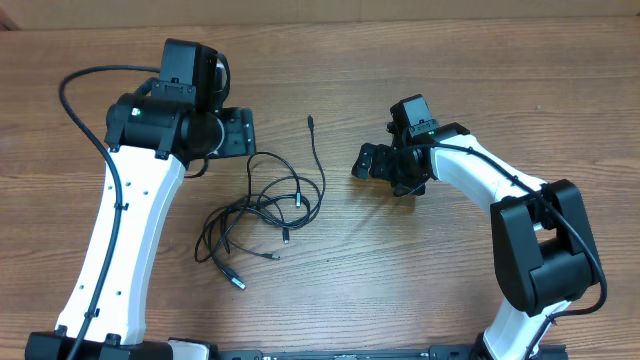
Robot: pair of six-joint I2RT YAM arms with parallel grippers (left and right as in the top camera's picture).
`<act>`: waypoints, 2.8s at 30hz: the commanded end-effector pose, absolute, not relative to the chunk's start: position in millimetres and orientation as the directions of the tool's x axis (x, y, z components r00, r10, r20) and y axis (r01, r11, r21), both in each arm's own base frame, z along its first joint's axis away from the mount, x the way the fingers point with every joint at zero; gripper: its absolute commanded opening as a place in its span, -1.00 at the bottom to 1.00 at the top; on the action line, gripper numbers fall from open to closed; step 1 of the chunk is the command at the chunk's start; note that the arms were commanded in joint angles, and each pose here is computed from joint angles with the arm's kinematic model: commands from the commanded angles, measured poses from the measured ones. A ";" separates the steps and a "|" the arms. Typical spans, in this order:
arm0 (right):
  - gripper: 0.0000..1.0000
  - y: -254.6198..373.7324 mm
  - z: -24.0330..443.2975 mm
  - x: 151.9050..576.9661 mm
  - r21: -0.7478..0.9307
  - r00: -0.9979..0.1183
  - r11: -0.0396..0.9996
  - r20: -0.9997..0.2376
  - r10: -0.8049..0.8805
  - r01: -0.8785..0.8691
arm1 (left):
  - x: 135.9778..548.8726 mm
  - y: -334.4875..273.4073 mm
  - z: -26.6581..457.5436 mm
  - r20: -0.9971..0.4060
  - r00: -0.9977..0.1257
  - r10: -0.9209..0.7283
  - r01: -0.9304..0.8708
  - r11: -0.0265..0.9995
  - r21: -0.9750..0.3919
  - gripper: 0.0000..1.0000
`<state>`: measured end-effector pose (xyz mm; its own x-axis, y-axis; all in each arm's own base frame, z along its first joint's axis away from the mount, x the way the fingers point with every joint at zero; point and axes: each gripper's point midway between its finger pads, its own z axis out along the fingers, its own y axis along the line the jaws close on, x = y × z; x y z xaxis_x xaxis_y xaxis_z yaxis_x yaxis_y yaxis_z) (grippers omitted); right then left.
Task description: Untangle cables
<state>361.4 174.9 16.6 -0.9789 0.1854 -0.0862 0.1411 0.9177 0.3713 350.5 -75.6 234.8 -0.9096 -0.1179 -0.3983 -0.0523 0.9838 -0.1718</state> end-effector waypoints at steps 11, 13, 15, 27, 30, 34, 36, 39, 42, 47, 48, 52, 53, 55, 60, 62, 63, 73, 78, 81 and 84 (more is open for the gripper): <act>1.00 164.2 2.7 352.0 0.322 -0.978 0.932 -0.064 0.196 0.166 | 304.4 -148.0 144.4 -0.093 -0.994 0.050 0.074 0.961 -0.267 -0.92; 1.00 164.1 2.6 352.0 0.322 -0.978 0.932 -0.064 0.196 0.166 | 297.6 -157.7 129.1 -0.058 -0.993 0.106 0.118 0.957 -0.265 -0.92; 1.00 164.1 2.6 352.0 0.322 -0.978 0.932 -0.064 0.196 0.166 | 292.7 -170.6 114.8 -0.036 -0.984 0.172 0.175 0.946 -0.271 -0.92; 1.00 163.8 2.5 352.1 0.320 -0.978 0.933 -0.065 0.196 0.166 | 293.6 -204.6 49.7 0.055 -0.974 0.219 0.200 0.950 -0.239 -0.78; 1.00 163.7 2.5 352.1 0.319 -0.978 0.933 -0.065 0.196 0.166 | 290.0 -203.1 30.6 0.107 -0.970 0.220 0.192 0.956 -0.220 -0.77; 1.00 163.7 2.5 352.1 0.319 -0.978 0.933 -0.065 0.196 0.166 | 290.8 -199.0 11.3 0.139 -0.967 0.215 0.187 0.964 -0.189 -0.47; 1.00 163.6 2.5 352.1 0.319 -0.978 0.933 -0.066 0.197 0.166 | 292.4 -195.4 8.1 0.138 -0.967 0.212 0.188 0.968 -0.168 -0.44; 1.00 163.6 2.5 352.1 0.319 -0.978 0.933 -0.065 0.197 0.166 | 294.6 -195.8 9.6 0.132 -0.968 0.212 0.190 0.968 -0.167 -0.48; 1.00 163.7 2.5 352.2 0.320 -0.978 0.933 -0.066 0.196 0.166 | 297.8 -197.6 19.2 0.124 -0.969 0.213 0.191 0.967 -0.170 -0.54; 1.00 163.8 2.5 351.8 0.319 -0.980 0.935 -0.067 0.188 0.157 | 304.9 -192.5 51.3 0.079 -0.974 0.213 0.202 0.970 -0.135 -0.49; 1.00 165.8 3.1 351.0 0.329 -0.984 0.935 -0.068 0.165 0.134 | 306.7 -188.4 59.0 0.059 -0.975 0.212 0.205 0.972 -0.115 -0.47; 1.00 186.3 9.5 342.4 0.423 -0.997 0.905 -0.049 0.065 0.038 | 308.6 -150.4 91.2 -0.009 -0.993 0.114 0.113 0.992 0.046 -0.38; 0.99 192.4 10.7 339.5 0.438 -0.998 0.898 -0.043 0.052 0.029 | 308.7 -139.2 97.8 -0.024 -0.996 0.084 0.082 0.993 0.086 -0.34; 1.00 205.3 11.6 334.3 0.446 -0.999 0.895 -0.049 0.018 -0.006 | 306.8 -116.0 111.3 -0.044 -0.999 0.020 0.013 0.989 0.146 -0.28; 1.00 237.3 7.5 312.4 0.361 -0.994 0.927 -0.076 -0.074 -0.097 | 295.8 -96.9 113.2 0.031 -0.999 -0.030 -0.027 0.996 0.090 0.05; 1.00 243.5 8.0 304.8 0.319 -0.991 0.939 -0.081 -0.109 -0.130 | 294.7 -93.2 106.4 0.039 -0.999 -0.036 -0.032 0.995 0.090 0.08; 1.00 247.7 9.4 301.1 0.308 -0.989 0.940 -0.081 -0.127 -0.146 | 294.7 -92.1 102.3 0.039 -0.999 -0.037 -0.034 0.995 0.090 0.07; 1.00 269.7 11.6 290.9 0.195 -0.975 0.962 -0.153 -0.162 -0.190 | 298.6 -53.0 69.4 0.024 -0.986 -0.166 -0.162 0.979 0.123 0.34; 1.00 276.3 13.4 300.6 0.165 -0.964 0.969 -0.224 -0.145 -0.184 | 301.0 -46.6 54.0 0.036 -0.987 -0.159 -0.157 0.987 0.042 0.33; 1.00 279.1 11.2 303.8 0.142 -0.955 0.971 -0.254 -0.152 -0.192 | 300.5 -48.2 43.4 0.037 -0.988 -0.147 -0.147 0.989 -0.001 0.33; 0.99 280.1 2.5 306.6 0.087 -0.943 0.975 -0.284 -0.170 -0.203 | 297.9 -49.7 34.4 0.038 -0.989 -0.141 -0.142 0.990 -0.018 0.34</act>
